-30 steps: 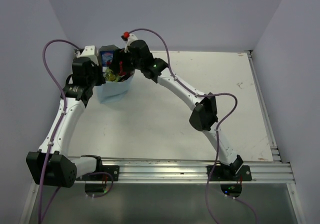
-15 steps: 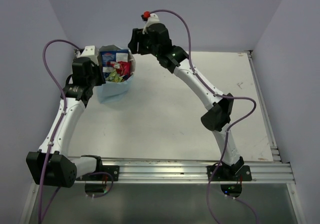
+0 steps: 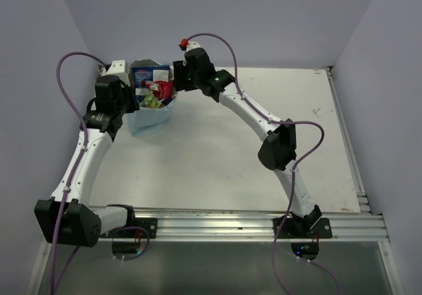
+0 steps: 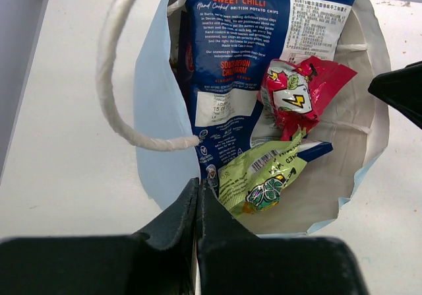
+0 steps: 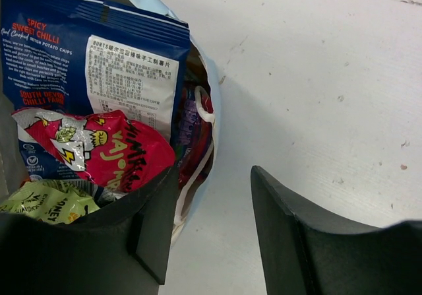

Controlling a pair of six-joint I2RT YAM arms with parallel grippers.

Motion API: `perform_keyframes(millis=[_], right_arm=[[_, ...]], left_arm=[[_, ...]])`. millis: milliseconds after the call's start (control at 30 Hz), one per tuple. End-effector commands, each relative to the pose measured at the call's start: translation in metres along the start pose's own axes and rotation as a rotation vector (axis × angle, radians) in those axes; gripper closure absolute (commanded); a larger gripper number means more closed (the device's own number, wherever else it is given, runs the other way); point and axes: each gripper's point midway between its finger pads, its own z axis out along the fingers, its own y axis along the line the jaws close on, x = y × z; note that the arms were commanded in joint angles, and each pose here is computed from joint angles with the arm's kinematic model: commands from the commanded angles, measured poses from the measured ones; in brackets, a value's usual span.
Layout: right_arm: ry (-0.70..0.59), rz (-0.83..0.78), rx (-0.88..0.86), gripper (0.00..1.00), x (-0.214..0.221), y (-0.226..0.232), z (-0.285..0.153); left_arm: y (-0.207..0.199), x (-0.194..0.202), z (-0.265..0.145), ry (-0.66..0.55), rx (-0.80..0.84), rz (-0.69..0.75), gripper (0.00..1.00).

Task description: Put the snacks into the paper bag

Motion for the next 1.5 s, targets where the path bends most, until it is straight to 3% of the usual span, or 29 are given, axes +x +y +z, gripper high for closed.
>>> perform_keyframes(millis=[0,167,400,533,633,767,900,1167,1367,1467], right_arm=[[0.020,-0.004,-0.009,0.49,0.007,0.002,0.002],[0.092,-0.001,-0.017,0.69,0.031,-0.001,0.009],[0.142,0.009,-0.082,0.76,0.041,0.013,0.012],[0.135,0.012,-0.121,0.99,0.030,0.027,0.002],[0.072,-0.020,-0.151,1.00,-0.002,0.043,-0.026],[-0.073,-0.033,-0.140,1.00,-0.066,0.052,-0.098],[-0.100,-0.037,-0.099,1.00,-0.081,0.044,-0.135],[-0.086,-0.017,-0.019,1.00,-0.086,0.026,-0.198],[0.082,-0.038,0.102,1.00,-0.029,-0.007,-0.199],[0.088,-0.021,0.134,1.00,-0.018,-0.017,-0.207]], left_arm=[[-0.006,-0.023,-0.010,-0.086,0.023,-0.011,1.00],[-0.005,-0.018,-0.007,-0.078,0.022,-0.008,1.00],[-0.007,-0.014,-0.005,-0.074,0.032,-0.007,1.00],[-0.010,-0.016,-0.005,-0.075,0.052,-0.003,1.00],[-0.016,-0.041,-0.015,-0.120,0.069,-0.009,1.00],[-0.026,-0.077,-0.033,-0.186,0.080,-0.008,1.00],[-0.039,-0.098,-0.046,-0.230,0.117,-0.012,1.00],[-0.069,-0.089,-0.061,-0.221,0.218,-0.025,1.00],[-0.101,-0.050,-0.061,-0.145,0.348,-0.078,1.00],[-0.118,-0.032,-0.066,-0.116,0.382,-0.091,1.00]])
